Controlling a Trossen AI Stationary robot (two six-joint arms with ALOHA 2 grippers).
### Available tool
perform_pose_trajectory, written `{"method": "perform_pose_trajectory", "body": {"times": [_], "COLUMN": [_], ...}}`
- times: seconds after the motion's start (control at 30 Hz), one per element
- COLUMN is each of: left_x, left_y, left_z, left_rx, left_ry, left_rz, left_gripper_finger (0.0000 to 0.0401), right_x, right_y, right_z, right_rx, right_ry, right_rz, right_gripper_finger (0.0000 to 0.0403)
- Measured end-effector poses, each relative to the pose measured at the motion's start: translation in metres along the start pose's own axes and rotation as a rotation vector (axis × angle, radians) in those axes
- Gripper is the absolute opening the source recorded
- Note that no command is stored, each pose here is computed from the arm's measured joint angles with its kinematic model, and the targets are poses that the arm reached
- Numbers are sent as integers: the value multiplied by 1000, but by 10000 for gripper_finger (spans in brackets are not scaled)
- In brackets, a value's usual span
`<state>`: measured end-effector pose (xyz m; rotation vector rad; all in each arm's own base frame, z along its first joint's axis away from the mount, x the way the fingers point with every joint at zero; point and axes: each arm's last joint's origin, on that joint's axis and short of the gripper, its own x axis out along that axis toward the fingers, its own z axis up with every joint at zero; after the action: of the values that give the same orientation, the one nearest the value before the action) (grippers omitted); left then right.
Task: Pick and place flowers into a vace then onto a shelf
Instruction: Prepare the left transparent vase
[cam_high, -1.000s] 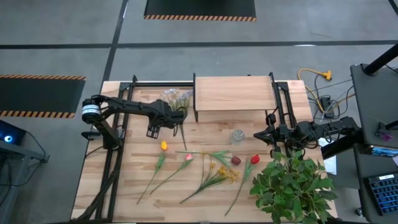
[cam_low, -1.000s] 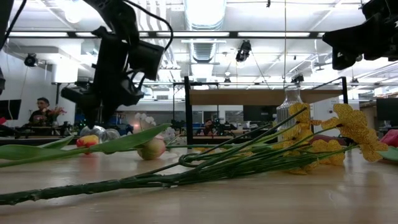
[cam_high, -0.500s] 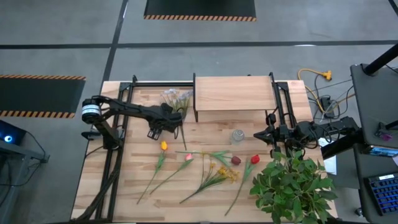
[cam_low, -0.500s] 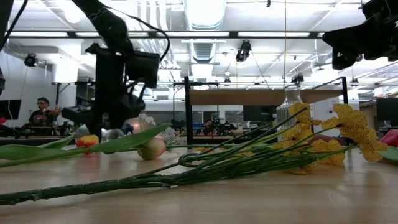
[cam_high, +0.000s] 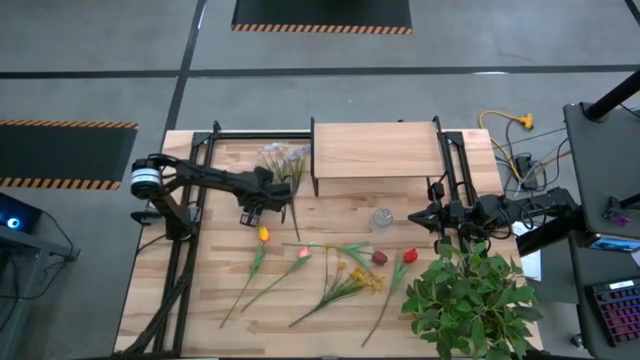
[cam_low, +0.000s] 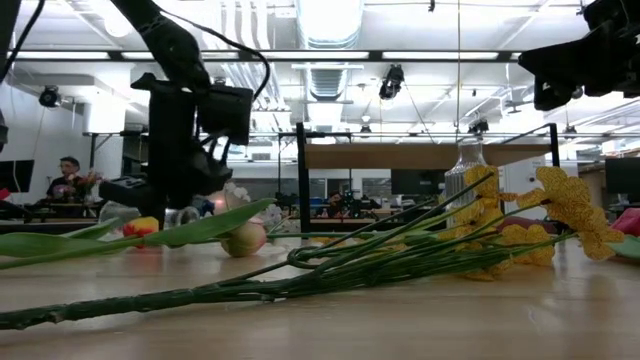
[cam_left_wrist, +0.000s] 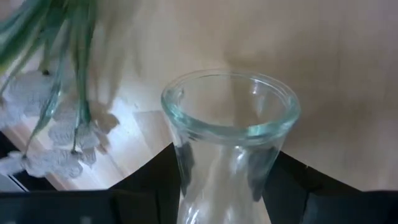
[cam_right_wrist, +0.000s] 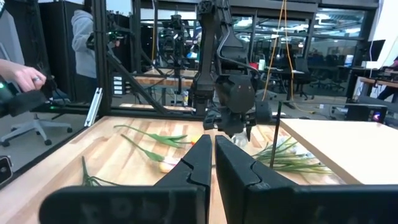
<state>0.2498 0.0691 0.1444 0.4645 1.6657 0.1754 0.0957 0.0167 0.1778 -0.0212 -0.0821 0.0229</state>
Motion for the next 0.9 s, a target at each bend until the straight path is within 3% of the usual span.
{"method": "perform_pose_trajectory", "body": {"times": [0.27,0.43,0.6,0.73,0.9], "left_x": [-24,-50,-81,-95,-87], "left_y": [14,12,5,-2,-21], "left_z": [6,-3,-24,-48,-82], "left_rx": [-444,-571,-677,-837,-1005], "left_ry": [-93,-230,-516,-768,-854], "left_rz": [18,29,32,27,48], "left_gripper_finger": [156,156,156,156,156], "right_x": [0,0,0,0,0], "right_y": [0,0,0,0,0], "right_z": [0,0,0,0,0], "right_rx": [6,6,10,10,8], "right_ry": [0,0,0,-1,-1], "right_rz": [0,1,1,1,1], "right_gripper_finger": [13,13,13,13,13]}}
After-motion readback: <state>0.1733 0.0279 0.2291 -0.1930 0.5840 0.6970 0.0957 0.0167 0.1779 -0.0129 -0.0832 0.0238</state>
